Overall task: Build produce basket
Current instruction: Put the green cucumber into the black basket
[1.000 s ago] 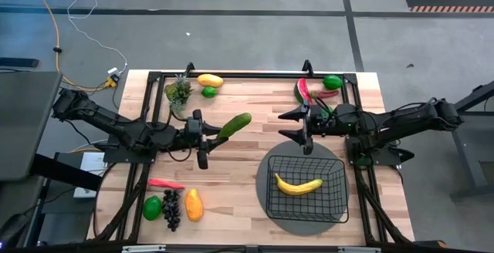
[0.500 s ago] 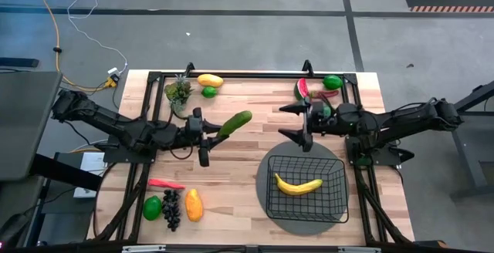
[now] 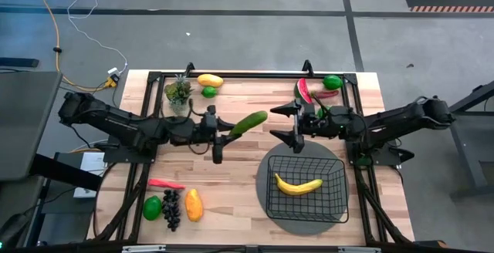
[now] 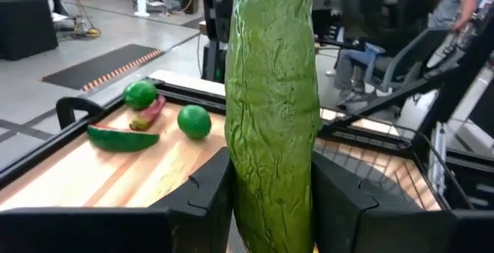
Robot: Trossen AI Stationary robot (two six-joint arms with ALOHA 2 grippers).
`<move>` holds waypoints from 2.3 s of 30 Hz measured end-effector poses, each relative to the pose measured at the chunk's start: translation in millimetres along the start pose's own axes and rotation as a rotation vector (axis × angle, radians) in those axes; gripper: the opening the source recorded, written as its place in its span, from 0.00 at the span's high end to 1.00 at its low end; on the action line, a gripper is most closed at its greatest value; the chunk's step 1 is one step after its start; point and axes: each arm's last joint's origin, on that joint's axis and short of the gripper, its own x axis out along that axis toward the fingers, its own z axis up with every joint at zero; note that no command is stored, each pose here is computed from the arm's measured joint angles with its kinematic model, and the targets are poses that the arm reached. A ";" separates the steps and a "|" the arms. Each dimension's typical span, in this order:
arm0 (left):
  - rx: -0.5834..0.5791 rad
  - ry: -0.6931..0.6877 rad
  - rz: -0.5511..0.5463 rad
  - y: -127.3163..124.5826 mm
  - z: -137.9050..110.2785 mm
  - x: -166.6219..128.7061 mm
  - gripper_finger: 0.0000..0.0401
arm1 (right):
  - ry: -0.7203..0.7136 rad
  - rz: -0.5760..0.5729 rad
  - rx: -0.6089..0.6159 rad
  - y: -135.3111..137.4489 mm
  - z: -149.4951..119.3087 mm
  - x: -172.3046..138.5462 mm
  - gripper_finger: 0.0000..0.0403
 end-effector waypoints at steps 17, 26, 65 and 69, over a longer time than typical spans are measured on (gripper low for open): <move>-0.013 0.015 -0.082 -5.8 -3.5 36.8 0.69 | -0.048 0.042 -0.013 0.6 -6.6 9.5 0.12; -0.032 0.000 -0.073 -6.1 -4.8 39.7 0.69 | -0.043 0.040 -0.027 0.5 -7.0 9.5 0.33; -0.043 -0.012 -0.075 8.6 43.1 -35.0 0.31 | 0.290 -0.025 -0.136 3.2 37.4 -41.5 0.69; -0.038 0.008 -0.100 13.0 49.7 -57.7 0.31 | 0.428 -0.041 -0.196 7.8 54.6 -48.0 0.69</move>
